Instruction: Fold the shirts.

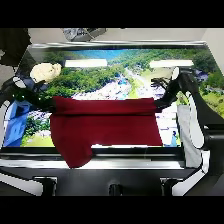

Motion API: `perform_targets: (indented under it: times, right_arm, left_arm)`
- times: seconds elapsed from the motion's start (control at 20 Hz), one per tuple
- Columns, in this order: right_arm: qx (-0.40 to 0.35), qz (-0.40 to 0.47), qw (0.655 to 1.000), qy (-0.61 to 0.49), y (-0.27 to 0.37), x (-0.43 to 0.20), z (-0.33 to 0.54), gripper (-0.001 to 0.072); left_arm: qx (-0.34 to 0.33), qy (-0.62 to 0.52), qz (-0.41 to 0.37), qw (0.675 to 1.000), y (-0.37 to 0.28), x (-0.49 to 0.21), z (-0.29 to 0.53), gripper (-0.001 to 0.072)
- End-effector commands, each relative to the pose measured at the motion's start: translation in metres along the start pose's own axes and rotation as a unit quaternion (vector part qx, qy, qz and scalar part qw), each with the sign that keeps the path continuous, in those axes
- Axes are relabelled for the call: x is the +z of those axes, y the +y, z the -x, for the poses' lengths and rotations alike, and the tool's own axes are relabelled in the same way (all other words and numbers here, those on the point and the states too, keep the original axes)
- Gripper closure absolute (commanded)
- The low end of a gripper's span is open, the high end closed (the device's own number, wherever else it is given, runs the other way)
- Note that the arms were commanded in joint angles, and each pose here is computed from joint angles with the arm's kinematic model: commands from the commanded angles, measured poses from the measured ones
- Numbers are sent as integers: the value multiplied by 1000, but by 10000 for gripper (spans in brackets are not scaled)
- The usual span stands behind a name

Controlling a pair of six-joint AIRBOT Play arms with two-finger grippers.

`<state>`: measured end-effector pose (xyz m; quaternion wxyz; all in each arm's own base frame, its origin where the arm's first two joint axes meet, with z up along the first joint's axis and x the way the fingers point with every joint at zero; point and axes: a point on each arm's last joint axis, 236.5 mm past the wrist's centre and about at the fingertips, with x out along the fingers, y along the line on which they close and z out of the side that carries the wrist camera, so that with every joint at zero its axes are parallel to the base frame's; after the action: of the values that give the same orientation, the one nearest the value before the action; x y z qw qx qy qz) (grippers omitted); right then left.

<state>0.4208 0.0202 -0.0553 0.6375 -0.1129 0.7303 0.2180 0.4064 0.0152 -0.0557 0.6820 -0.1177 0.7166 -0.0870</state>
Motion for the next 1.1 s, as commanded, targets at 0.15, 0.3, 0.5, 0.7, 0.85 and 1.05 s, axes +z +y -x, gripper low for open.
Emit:
perform_targets:
  times: [0.15, 0.3, 0.5, 0.7, 0.85, 1.05]
  right_arm:
    - [49, -37, 998, 16, 21, -8, -19, 387]
    - [18, -5, 999, 31, 16, -28, 7, 255]
    - [27, -37, 998, 40, 6, -70, 42, 230]
    - [41, -72, 996, 40, -3, -104, 43, 230]
    - [41, -65, 996, 40, 2, -109, 40, 230]
    - [52, -64, 995, 54, 8, -116, 32, 230]
  left_arm:
    - [-5, 33, 26, 999, -1, -13, -10, 433]
    - [-9, 46, 36, 998, -1, -26, 6, 267]
    - [-23, 64, 59, 996, 0, -81, 14, 267]
    - [-55, 61, 103, 991, -6, -183, -38, 268]
    - [-80, 37, 113, 990, -22, -216, -58, 268]
    - [-82, 56, 113, 989, -30, -235, -79, 268]
